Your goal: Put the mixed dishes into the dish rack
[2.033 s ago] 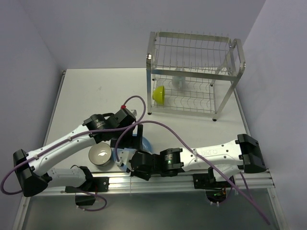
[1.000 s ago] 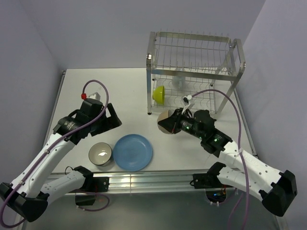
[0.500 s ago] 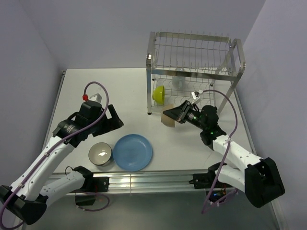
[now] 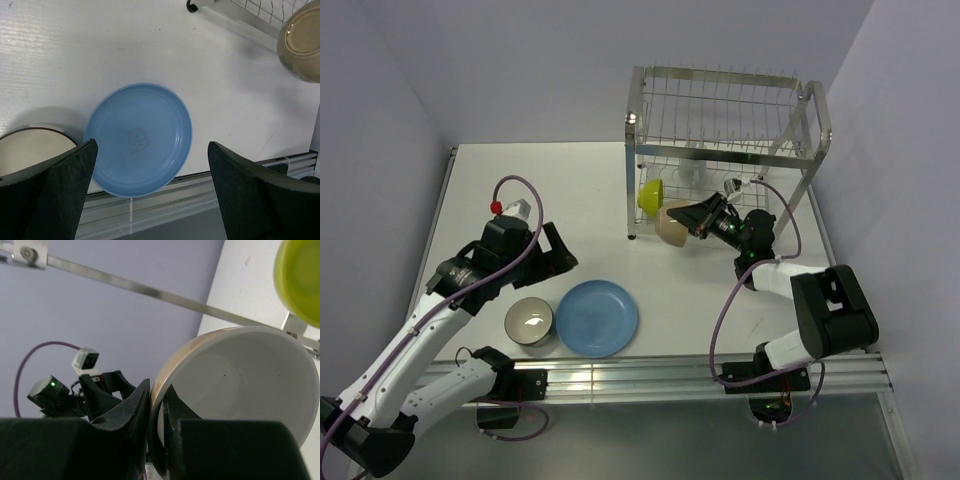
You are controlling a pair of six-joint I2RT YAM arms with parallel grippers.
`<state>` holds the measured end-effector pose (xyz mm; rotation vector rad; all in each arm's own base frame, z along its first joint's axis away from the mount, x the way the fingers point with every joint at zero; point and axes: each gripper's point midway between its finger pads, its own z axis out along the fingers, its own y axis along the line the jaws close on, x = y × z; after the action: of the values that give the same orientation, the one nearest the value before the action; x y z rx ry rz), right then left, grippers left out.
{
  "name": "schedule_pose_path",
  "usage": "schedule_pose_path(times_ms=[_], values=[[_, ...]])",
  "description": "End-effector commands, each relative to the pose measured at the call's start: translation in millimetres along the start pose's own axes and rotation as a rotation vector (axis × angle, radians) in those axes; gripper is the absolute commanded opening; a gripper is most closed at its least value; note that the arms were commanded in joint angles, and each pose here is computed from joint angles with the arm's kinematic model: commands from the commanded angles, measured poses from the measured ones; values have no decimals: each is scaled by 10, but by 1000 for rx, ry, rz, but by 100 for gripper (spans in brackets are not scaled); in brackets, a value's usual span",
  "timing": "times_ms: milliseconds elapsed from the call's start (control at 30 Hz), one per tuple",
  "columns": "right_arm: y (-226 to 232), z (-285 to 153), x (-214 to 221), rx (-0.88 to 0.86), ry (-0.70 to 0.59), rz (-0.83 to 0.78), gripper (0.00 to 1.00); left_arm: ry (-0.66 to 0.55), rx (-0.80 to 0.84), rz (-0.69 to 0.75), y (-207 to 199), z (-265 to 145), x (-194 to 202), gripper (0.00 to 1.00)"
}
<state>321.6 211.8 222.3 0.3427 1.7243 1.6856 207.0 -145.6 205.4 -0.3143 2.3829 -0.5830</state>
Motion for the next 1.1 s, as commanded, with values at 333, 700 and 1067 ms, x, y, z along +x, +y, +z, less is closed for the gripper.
schedule_pose_path(times_ms=[333, 700, 1067], values=[[581, 236, -558, -236, -70, -130, 0, -10, 45, 22, 0, -5, 46, 99], [419, 402, -831, -205, -132, -147, 0, 2, 52, 21, 6, 37, 92, 99], [248, 409, -1008, -173, -169, -171, 0, 8, 44, 24, 45, 79, 128, 99]])
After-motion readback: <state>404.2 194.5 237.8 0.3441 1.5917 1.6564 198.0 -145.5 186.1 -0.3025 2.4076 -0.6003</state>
